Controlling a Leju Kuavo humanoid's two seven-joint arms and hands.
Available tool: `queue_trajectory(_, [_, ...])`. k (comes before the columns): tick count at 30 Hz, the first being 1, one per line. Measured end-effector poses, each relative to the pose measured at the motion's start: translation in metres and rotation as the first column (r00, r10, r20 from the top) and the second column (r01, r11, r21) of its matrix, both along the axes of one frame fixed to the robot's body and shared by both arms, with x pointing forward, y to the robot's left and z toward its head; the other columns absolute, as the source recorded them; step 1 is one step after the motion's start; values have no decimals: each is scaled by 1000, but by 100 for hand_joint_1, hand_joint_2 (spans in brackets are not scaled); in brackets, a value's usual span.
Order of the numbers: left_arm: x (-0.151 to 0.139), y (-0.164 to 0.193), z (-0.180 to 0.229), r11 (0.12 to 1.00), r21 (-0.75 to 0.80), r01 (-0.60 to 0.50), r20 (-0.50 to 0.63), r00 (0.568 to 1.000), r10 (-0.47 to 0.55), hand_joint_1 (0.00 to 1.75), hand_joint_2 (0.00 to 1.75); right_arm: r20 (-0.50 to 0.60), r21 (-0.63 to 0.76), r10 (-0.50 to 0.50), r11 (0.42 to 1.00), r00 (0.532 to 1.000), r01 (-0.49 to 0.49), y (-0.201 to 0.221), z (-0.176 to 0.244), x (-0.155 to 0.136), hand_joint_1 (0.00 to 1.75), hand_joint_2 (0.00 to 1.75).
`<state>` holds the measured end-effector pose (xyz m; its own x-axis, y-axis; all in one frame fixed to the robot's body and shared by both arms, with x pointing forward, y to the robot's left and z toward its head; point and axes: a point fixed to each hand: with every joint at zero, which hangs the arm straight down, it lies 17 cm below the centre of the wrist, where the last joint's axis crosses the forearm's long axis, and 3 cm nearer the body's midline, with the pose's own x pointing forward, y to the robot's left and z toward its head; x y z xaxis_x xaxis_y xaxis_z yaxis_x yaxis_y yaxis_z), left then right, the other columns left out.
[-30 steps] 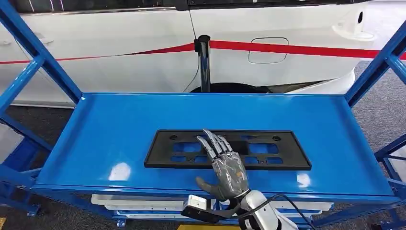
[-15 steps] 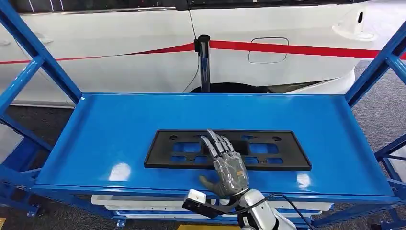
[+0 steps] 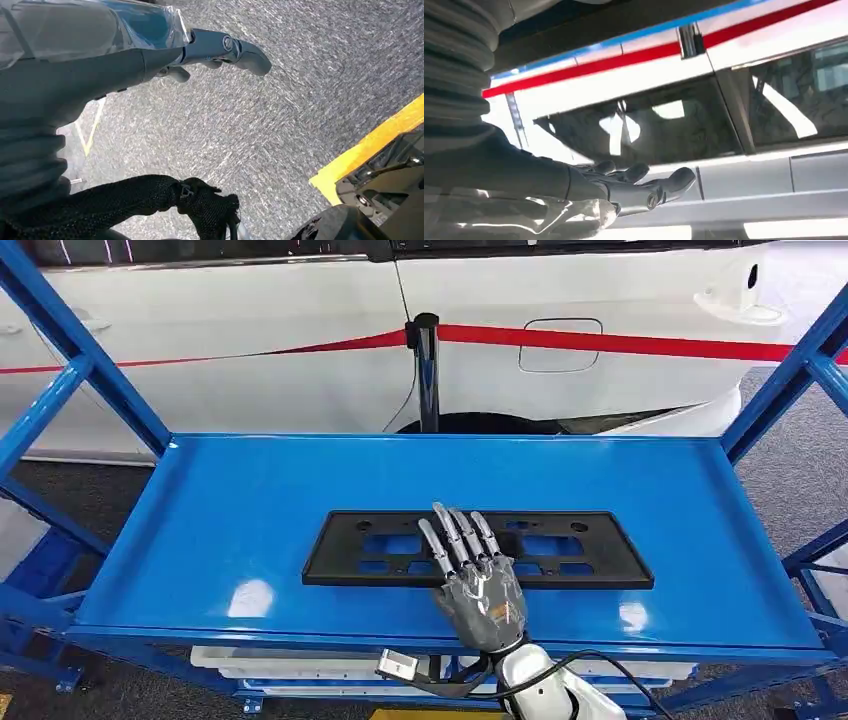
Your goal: Take the parts from the cabinet and place them on the table.
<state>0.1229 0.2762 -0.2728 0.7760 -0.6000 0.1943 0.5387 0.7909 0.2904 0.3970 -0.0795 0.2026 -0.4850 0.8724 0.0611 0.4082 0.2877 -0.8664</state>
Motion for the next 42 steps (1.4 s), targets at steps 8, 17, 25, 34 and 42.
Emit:
queue_trajectory(8, [0,-1,0,1000,-2,0,2,1000,0,0,175,22,-31,-11,999,1000,12,2,2,0,0,175])
queue_trajectory(17, [2,-2,1,1000,-10,-5,11,1000,5,0,175,-71,7,2,1000,997,-1,2,-8,5,0,175])
queue_trajectory(25, [4,-3,1,1000,-19,-15,20,1000,16,0,0,-153,23,25,999,988,-22,6,-15,8,0,175])
queue_trajectory(34, [-2,-2,0,1000,-16,-16,11,1000,16,0,0,-164,18,30,999,986,-27,7,-14,9,0,175])
queue_trajectory(42, [-6,0,-1,1000,-16,-12,3,1000,12,0,0,-214,-54,-8,999,977,-3,6,-22,21,0,175])
